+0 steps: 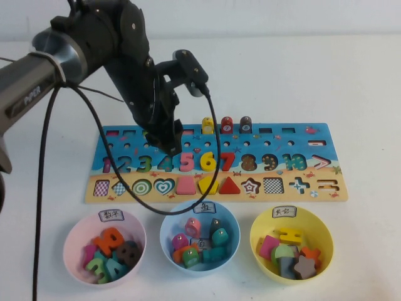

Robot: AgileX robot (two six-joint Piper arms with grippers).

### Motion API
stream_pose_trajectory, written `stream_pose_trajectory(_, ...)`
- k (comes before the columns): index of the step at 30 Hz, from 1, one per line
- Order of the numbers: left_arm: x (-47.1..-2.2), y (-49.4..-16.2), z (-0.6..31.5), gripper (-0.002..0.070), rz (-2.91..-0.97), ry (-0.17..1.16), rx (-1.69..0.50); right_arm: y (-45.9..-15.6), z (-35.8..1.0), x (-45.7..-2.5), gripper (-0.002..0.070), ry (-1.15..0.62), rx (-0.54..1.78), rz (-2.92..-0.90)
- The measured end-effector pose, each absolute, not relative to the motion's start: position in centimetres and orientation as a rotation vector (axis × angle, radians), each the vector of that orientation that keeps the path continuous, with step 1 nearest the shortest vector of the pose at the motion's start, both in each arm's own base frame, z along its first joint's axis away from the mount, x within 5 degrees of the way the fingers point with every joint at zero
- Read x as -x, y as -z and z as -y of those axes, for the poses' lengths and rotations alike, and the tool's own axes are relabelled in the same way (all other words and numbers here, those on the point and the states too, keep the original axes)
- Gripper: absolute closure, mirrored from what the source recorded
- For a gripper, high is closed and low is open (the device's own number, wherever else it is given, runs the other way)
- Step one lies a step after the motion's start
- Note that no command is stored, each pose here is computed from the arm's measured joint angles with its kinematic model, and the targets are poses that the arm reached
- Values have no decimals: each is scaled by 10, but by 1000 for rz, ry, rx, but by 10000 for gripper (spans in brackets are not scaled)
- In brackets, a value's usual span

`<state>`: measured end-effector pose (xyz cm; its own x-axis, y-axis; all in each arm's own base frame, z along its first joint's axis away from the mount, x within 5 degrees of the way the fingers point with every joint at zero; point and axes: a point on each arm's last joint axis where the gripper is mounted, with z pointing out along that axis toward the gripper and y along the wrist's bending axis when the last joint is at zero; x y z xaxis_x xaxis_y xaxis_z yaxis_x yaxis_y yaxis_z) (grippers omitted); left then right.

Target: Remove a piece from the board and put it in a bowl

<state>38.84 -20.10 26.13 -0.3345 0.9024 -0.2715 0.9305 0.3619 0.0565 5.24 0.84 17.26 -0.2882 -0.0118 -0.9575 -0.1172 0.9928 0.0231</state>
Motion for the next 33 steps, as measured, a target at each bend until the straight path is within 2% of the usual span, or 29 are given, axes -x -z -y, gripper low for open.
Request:
stream_pose_trajectory(4, -386, -266, 203, 396, -2526, 247, -1377, -173, -8, -52, 694, -103, 93, -1861)
stream_pose_trajectory(8, -379, -267, 216, 396, -2598, 350, -1238, -173, -8, -52, 694, -103, 93, -1861)
stream_pose_trajectory(11, -363, -268, 243, 396, -2579, 378, -1293, -173, -8, -52, 694, -103, 93, -1861)
stream_pose_trajectory(16, -312, -268, 305, 396, -2470, 402, -1532, -173, -8, -52, 694, -103, 93, -1861)
stream_pose_trajectory(20, -277, -267, 337, 396, -2407, 401, -1659, -173, -8, -52, 694, -103, 93, -1861)
stream_pose_trajectory(25, -256, -264, 352, 396, -2388, 358, -1720, -173, -8, -52, 694, -103, 93, -1861)
stream_pose_trajectory(33, -248, -243, 348, 396, -2450, 320, -1762, -173, -8, -52, 694, -103, 93, -1861)
